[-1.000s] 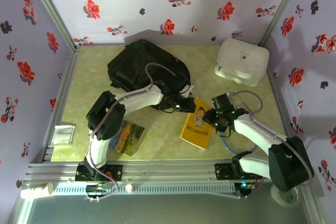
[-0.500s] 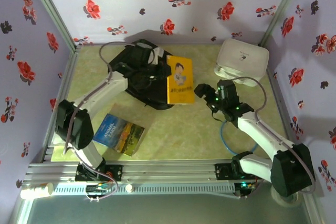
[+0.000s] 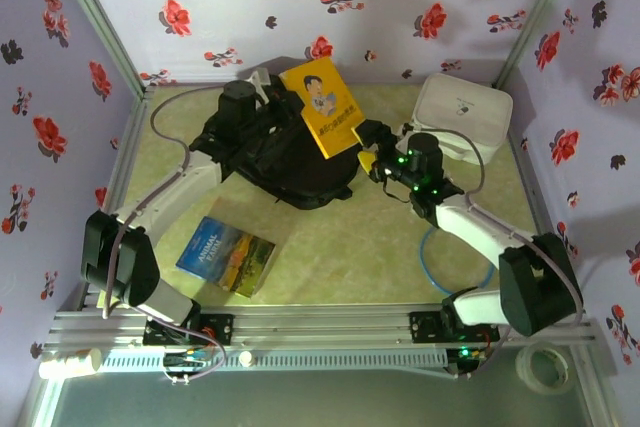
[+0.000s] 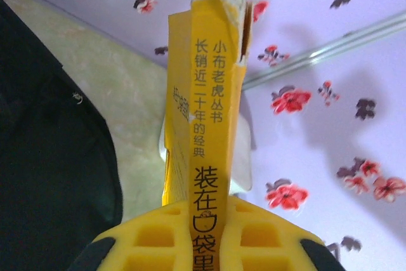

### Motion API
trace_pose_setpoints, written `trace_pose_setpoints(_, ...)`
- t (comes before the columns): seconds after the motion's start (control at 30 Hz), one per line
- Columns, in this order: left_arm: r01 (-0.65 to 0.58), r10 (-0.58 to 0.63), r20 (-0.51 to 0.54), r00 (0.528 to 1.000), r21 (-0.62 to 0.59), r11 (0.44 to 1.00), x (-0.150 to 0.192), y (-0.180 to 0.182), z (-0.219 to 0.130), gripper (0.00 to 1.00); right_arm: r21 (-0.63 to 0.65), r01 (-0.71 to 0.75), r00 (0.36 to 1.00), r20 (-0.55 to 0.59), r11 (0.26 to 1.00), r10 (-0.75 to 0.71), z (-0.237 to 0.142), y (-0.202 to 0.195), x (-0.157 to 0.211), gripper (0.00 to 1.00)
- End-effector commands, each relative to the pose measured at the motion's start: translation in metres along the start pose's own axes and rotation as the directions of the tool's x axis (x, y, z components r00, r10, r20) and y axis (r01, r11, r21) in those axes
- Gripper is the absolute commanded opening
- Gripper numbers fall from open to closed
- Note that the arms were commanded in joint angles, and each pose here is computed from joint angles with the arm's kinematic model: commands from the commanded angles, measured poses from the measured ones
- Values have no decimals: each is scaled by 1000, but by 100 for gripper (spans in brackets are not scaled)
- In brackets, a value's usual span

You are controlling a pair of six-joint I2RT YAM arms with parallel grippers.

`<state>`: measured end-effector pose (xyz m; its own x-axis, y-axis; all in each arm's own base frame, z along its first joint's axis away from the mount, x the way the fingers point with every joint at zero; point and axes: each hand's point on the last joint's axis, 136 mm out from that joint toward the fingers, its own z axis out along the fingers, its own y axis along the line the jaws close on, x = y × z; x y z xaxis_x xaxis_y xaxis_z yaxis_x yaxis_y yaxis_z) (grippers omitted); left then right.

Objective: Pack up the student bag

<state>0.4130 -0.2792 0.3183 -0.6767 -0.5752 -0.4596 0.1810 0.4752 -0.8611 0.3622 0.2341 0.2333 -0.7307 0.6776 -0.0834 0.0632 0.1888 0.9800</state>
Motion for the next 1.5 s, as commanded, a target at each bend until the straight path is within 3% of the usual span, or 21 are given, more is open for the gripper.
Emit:
trace_pose_setpoints(0.0,43,-74,151,986,199,979,-39,-53,-22,0,-128,-22,1000,-20,992,20,8,36,2,94)
trace_pose_setpoints(0.2,116,-158,151,976,254,960,-40,-53,-22,0,-219,-33,999,-38,975,25,22,59,-2,92)
trace_pose_setpoints(0.37,155,-205,150,967,293,944,-42,-55,-23,0,-269,-87,996,9,959,93,29,58,-15,83)
trace_pose_setpoints(0.6,181,-235,164,958,287,941,-49,-43,-26,0,-329,-56,995,63,943,81,26,74,-26,52)
trace_pose_setpoints(0.83,184,-222,153,963,225,957,-39,-22,-25,1,-291,36,992,129,956,1,17,75,-32,20)
trace_pose_setpoints(0.93,166,-193,142,971,182,969,-31,-11,-24,12,-221,110,982,176,969,-71,10,75,-36,11)
trace_pose_setpoints(1.03,99,-111,122,986,101,990,-21,4,-25,34,-137,180,963,227,974,-146,-1,71,-43,4)
trace_pose_setpoints(1.13,-10,13,68,998,-39,999,-5,31,-26,55,-73,230,941,271,970,-202,-18,68,-55,1)
trace_pose_setpoints(1.23,-157,156,-17,988,-156,975,12,57,-28,67,24,269,913,313,963,-262,-40,59,-69,0)
trace_pose_setpoints(1.37,-360,320,-200,926,-211,909,45,74,-19,77,196,306,870,340,932,-358,-72,41,-84,0)
trace_pose_setpoints(1.47,-513,424,-368,827,-186,838,78,78,-4,79,293,309,846,349,905,-402,-93,28,-91,0)
